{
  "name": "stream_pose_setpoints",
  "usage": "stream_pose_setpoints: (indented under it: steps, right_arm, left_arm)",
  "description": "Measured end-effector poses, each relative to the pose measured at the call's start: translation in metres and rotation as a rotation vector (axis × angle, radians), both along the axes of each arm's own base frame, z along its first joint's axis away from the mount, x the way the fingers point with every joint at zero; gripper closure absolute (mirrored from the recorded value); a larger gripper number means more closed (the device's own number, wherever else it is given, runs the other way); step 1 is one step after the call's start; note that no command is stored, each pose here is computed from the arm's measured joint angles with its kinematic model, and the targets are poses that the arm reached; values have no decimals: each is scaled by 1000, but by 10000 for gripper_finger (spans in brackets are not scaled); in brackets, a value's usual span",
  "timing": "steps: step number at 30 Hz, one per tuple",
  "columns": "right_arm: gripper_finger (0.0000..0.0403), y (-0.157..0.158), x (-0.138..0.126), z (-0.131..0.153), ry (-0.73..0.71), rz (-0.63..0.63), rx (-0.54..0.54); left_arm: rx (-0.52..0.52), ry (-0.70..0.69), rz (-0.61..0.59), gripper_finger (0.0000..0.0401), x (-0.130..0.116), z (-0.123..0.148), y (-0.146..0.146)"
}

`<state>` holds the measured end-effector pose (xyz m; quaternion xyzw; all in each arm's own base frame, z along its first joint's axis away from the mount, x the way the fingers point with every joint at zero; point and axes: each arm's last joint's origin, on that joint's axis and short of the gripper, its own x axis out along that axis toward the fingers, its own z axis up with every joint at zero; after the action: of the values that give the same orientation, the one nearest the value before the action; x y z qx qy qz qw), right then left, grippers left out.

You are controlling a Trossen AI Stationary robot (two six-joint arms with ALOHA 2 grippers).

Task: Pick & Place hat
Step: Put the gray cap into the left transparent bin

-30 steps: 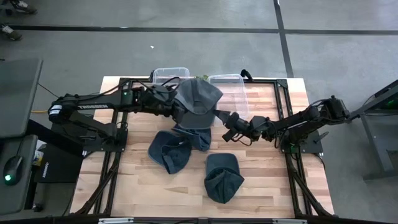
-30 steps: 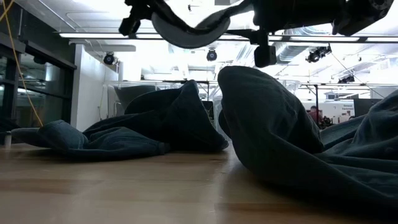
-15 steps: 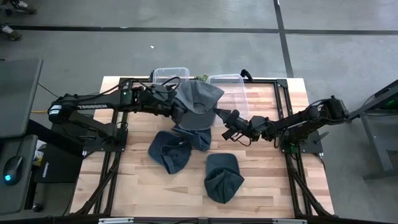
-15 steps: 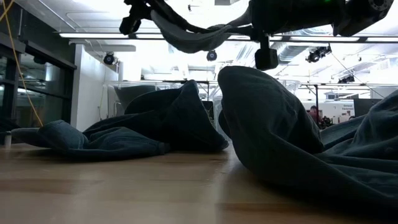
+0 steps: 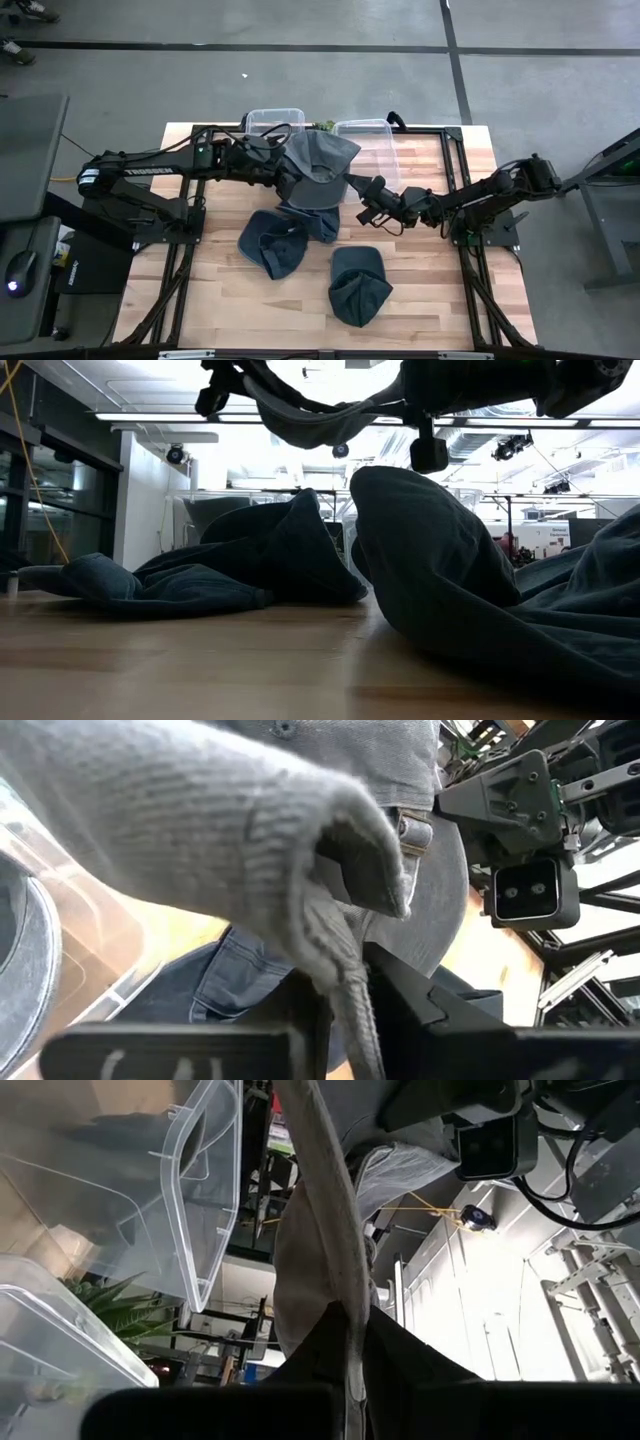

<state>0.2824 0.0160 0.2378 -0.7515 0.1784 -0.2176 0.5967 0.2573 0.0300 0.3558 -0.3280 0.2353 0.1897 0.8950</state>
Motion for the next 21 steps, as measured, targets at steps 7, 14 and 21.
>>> stream_pose_setpoints:
  steps: [7,14,21]
  right_arm:
    - [396,-1,0,0,-3,-12,4]
    - [397,-1,0,0,-6,-25,7]
    - [397,-2,-1,0,-14,-54,29]
  left_arm:
    - [-18,-65,-23,280,3,5,-1]
    - [-34,-65,-10,203,3,5,-1]
    - [14,-30,72,197,1,2,2]
